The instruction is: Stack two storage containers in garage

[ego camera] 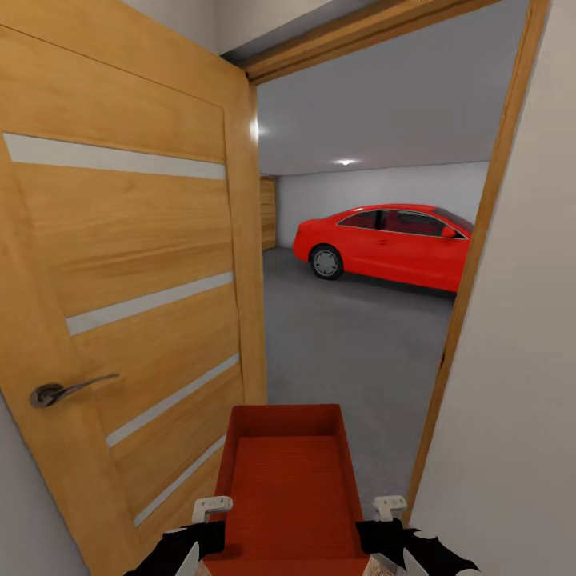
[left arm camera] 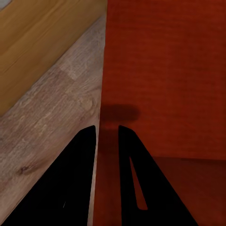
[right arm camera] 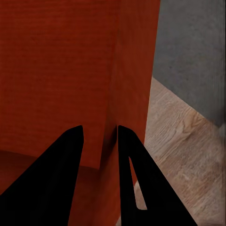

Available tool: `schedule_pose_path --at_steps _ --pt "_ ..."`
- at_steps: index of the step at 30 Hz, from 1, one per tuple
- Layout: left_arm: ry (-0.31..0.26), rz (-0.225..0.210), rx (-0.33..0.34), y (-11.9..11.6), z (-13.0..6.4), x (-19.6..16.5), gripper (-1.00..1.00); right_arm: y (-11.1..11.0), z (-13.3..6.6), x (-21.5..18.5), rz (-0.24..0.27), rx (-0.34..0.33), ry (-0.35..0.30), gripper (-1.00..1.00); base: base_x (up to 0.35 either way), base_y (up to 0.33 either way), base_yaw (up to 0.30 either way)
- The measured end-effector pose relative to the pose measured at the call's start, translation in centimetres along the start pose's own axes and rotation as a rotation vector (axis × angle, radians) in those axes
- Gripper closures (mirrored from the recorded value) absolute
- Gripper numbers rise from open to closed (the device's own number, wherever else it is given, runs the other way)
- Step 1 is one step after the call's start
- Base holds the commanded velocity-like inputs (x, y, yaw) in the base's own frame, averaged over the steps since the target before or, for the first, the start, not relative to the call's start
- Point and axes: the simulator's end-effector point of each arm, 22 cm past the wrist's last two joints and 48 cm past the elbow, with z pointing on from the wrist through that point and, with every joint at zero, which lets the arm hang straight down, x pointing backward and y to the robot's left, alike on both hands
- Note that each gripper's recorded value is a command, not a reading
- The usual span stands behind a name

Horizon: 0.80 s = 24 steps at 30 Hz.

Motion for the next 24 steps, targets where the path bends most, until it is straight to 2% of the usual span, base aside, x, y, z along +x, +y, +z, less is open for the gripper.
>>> schedule_pose_path --at_steps 20,24 --pt "-0.007 0.000 0.001 -0.04 -0.16 -0.29 1.00 0.04 -0.14 -0.31 -0.002 0.000 -0.006 1.00 0.000 0.000 -0.269" --pt "-0.007 0.000 0.001 -0.03 -0.18 -0.32 1.00 0.06 -0.15 -0.34 -0.002 0.000 -0.007 1.00 0.000 0.000 -0.110"
